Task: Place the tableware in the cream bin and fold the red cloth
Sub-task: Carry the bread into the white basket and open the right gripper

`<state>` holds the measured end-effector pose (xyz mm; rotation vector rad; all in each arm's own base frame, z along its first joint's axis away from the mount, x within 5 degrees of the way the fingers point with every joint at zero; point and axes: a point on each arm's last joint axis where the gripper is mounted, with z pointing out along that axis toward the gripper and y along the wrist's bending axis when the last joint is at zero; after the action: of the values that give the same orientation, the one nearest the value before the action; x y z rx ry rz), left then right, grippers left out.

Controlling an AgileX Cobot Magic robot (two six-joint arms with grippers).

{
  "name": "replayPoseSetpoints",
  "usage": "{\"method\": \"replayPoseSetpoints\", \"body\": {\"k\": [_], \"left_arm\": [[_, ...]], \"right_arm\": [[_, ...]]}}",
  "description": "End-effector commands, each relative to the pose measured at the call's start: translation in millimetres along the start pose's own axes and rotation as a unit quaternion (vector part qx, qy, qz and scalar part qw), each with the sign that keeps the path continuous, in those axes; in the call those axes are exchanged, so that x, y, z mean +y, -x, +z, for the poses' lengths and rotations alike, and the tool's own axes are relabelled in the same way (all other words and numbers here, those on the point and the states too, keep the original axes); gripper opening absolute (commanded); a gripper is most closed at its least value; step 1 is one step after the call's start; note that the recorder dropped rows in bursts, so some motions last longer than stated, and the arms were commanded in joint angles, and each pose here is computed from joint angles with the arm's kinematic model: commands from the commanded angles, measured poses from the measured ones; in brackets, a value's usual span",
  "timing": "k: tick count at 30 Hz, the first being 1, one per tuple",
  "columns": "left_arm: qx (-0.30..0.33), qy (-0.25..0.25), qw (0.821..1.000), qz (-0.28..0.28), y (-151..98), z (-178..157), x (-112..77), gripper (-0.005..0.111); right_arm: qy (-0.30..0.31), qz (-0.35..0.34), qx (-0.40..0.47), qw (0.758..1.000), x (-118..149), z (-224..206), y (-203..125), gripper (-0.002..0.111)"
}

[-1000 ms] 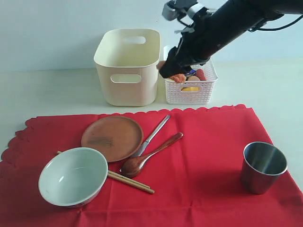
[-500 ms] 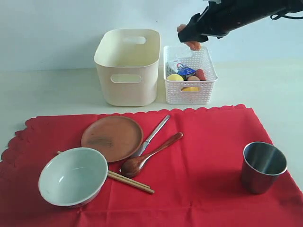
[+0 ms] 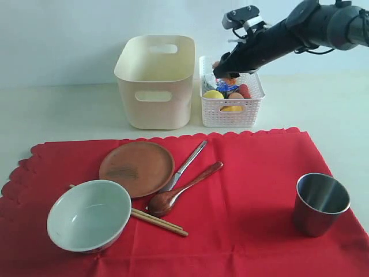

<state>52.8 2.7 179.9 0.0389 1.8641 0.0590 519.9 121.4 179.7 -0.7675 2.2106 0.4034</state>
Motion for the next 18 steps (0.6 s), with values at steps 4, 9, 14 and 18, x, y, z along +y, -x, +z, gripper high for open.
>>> {"method": "replayPoseSetpoints", "body": {"k": [4, 9, 14, 18], "left_arm": [[-0.006, 0.001, 1.000, 0.001, 0.2, 0.0, 0.1, 0.094], [-0.006, 0.001, 1.000, 0.001, 0.2, 0.0, 0.1, 0.094], [-0.006, 0.001, 1.000, 0.001, 0.2, 0.0, 0.1, 0.094], [-0.006, 0.001, 1.000, 0.001, 0.2, 0.0, 0.1, 0.094]], "right_arm": [[-0.019, 0.005, 0.007, 1.000, -12.0, 21.7, -15.9, 0.000], [-0.018, 0.006, 0.015, 1.000, -12.9, 27.7, -22.3, 0.014], [-0.019, 0.004, 0.012, 1.000, -12.6, 25.1, -19.6, 0.043], [-0.021, -0.001, 0.002, 1.000, -10.9, 14.3, -9.3, 0.060]]}}
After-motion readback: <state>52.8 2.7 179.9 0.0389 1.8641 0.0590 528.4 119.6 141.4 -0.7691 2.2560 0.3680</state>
